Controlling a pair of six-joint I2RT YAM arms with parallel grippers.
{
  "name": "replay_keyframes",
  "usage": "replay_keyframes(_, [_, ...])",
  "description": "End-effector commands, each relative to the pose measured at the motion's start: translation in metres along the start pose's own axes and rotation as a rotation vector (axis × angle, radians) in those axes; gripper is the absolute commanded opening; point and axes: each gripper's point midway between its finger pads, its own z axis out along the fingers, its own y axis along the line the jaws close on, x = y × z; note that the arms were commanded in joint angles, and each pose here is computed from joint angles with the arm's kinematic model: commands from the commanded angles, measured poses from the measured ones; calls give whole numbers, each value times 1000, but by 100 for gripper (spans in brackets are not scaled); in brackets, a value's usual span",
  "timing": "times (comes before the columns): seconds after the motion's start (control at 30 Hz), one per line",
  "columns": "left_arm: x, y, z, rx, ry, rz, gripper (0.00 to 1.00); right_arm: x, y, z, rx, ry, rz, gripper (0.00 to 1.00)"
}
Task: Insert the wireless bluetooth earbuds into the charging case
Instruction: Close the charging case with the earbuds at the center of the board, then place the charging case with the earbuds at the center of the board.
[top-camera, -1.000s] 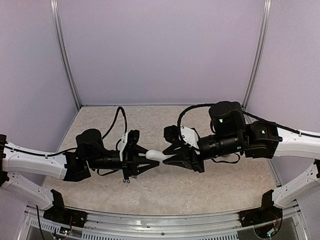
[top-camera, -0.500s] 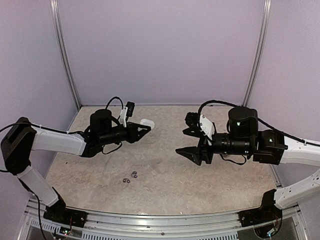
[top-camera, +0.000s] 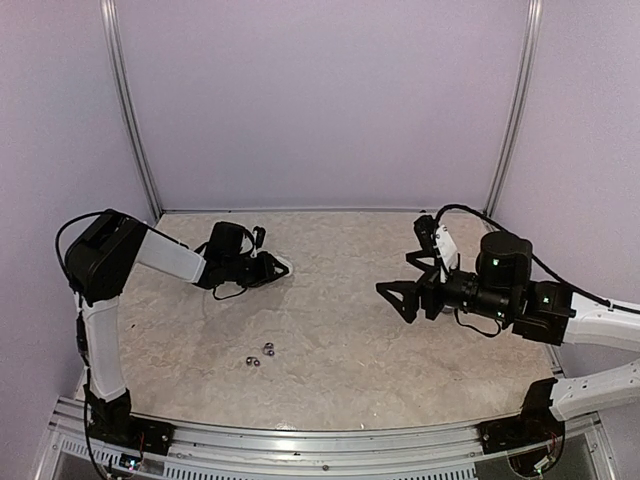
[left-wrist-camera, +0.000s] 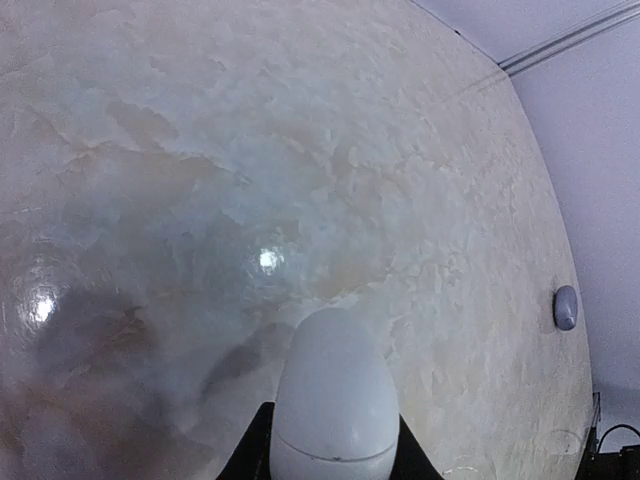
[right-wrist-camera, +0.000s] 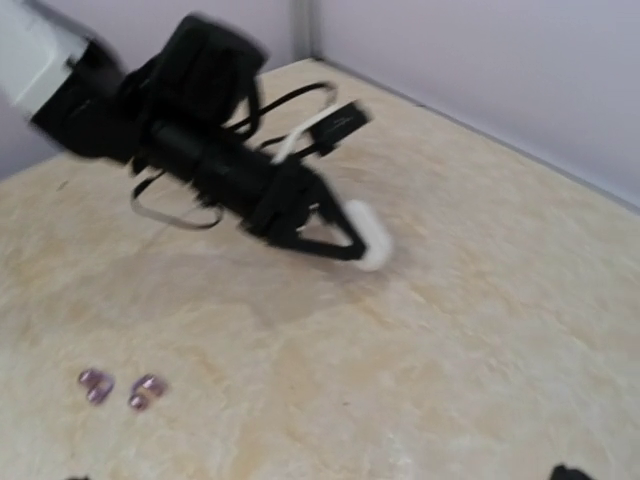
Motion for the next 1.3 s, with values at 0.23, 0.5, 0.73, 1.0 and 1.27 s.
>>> replay_keyframes(0.23, [11,49,15,-158,96,-93,25,-15,-48,-19,172,-92,220,99])
replay_keyframes(0.5, [2,61,-5,-241,78,-95,64,-12,-55,-19,165,-42,226,100])
replay_keyframes(0.73, [-13,59,-38,-329,16,-26,98,8,-79,-11,216,68,274,100])
replay_keyframes(1.0, [-34,16,-75,-313,-151,142,99,87,-146,-14,421,276,411,100])
replay_keyframes(1.27, [-52,-52,-108,-268,-314,342,99,165,-184,-28,596,463,435,99])
